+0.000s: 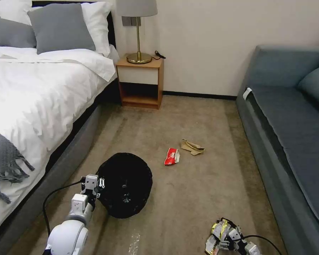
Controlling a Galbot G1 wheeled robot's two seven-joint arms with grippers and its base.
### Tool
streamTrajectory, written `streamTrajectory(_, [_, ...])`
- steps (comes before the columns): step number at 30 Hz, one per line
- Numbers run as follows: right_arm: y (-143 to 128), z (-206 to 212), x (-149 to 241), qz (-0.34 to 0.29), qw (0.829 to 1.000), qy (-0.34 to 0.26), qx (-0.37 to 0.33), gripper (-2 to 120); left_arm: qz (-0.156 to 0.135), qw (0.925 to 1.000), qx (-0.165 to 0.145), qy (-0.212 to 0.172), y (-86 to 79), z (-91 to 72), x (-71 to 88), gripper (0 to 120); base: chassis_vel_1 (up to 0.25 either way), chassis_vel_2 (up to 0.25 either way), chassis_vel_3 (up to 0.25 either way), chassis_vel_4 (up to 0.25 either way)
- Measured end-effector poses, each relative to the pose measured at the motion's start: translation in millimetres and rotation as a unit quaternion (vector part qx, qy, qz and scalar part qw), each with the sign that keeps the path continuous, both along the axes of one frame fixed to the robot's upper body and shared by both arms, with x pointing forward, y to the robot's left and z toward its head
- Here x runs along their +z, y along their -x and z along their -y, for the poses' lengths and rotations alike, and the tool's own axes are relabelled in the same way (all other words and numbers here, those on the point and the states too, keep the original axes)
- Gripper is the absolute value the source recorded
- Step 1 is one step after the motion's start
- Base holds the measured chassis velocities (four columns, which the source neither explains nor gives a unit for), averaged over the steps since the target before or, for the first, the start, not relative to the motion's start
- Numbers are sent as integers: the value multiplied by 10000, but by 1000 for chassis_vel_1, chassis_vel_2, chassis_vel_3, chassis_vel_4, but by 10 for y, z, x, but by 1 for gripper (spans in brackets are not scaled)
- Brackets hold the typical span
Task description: Pick up the trash bin, then pick up the garbage on the floor and place it into the trash bin.
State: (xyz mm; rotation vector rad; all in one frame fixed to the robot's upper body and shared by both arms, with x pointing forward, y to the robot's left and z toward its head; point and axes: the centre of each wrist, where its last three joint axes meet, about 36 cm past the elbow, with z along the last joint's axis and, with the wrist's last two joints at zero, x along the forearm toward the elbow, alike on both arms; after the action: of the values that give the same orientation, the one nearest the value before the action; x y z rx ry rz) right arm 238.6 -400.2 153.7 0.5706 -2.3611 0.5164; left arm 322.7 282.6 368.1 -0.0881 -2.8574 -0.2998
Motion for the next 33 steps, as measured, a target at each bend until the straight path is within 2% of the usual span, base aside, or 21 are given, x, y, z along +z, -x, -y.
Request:
streamTrajectory(15, [44, 64, -69, -121, 9999, 40, 80, 100, -10, 10000, -14, 3, -17, -3, -16, 4, 0, 0, 0, 0])
streamTrajectory(19, [70, 58, -71, -158, 9998, 22, 126, 95, -14, 10000, -19, 18, -24, 10, -24, 4, 0, 0, 0, 0])
streamTrajectory(21, [83, 62, -82, -206, 9996, 7, 169, 86, -11, 10000, -38, 26, -27, 12, -23, 4, 0, 0, 0, 0])
streamTrajectory(26, [81, 93, -79, -278, 9993, -17, 266, 75, -7, 10000, -35, 5, -28, -9, -17, 4, 0, 0, 0, 0])
streamTrajectory(29, [71, 101, -74, -298, 9990, -13, 330, 71, -4, 10000, -36, 6, -26, -12, -14, 4, 0, 0, 0, 0])
streamTrajectory(33, [42, 112, -70, -286, 9988, 38, 383, 73, 8, 10000, -43, 4, -29, -16, -4, 4, 0, 0, 0, 0])
